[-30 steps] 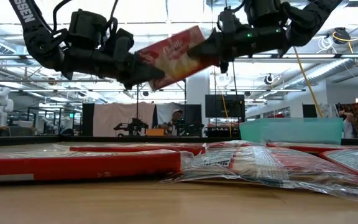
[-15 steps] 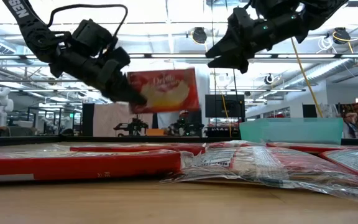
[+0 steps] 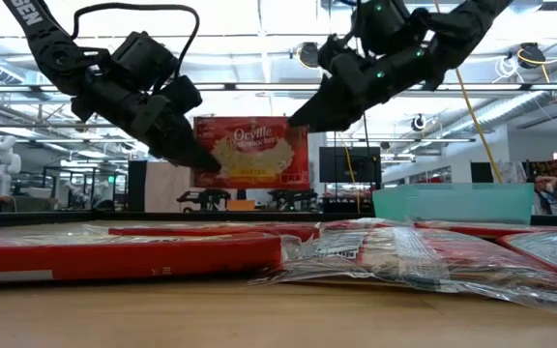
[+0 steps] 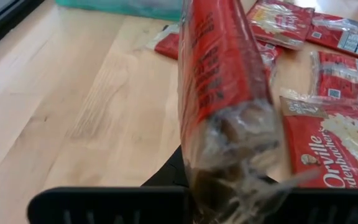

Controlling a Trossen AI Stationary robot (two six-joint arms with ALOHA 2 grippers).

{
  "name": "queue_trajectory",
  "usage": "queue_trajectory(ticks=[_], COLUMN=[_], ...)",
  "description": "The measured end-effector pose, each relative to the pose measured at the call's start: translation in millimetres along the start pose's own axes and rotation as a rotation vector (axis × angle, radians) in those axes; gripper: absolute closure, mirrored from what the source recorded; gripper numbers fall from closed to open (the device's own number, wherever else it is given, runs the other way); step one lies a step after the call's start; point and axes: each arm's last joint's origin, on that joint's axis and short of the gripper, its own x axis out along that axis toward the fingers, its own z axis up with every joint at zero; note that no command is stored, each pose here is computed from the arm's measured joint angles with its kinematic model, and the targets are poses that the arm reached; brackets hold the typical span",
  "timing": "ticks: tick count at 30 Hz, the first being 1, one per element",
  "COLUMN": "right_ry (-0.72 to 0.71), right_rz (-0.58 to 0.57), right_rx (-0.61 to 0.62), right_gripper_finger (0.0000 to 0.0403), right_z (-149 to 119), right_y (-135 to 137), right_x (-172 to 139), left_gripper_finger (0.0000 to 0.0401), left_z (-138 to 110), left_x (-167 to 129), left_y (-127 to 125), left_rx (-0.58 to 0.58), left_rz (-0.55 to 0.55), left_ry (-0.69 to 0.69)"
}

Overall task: Sort popcorn bags into baskets
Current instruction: Put the red popcorn bag into the green bin

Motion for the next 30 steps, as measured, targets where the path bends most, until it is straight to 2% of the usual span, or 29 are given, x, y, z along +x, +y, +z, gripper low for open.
queue_trajectory(ticks=[3,5,14,17,20,23,30], right_ry=[-0.014,-0.028,-0.047,-0.039,-0.008,0.015,0.135], right_rz=[0.004,0.009,0.044,0.036,0.027,0.016,-0.034], right_rx=[-0.013,-0.011,-0.003,0.002,0.011,0.011,0.036], right_gripper_finger=[0.0208,0.0231,0.0387,0.0388,0.0381,0.0389,0.0392], right_z=[-4.1,-4.2,-3.4,-2.7,-1.8,4.5,14.4], right_y=[0.1,0.1,-2.8,-5.3,-8.7,-11.6,-20.6], right_x=[8.3,10.3,11.0,8.6,2.0,-13.2,-70.5], left_gripper_finger=[0.0376,0.0371,0.0367,0.0358,0.0325,0.0273,0.0158], left_z=[0.3,0.4,4.2,6.4,8.8,8.5,9.1], left_x=[0.2,0.2,0.6,1.5,2.5,3.9,6.0], left_y=[-0.6,-0.6,-2.2,-6.3,-10.7,-15.7,-26.0], left_rx=[0.002,0.003,0.002,0.014,0.003,-0.033,-0.056], left_rz=[-0.002,-0.002,-0.002,-0.014,-0.012,0.028,0.065], left_ry=[-0.003,-0.003,-0.040,-0.059,-0.076,-0.066,-0.064])
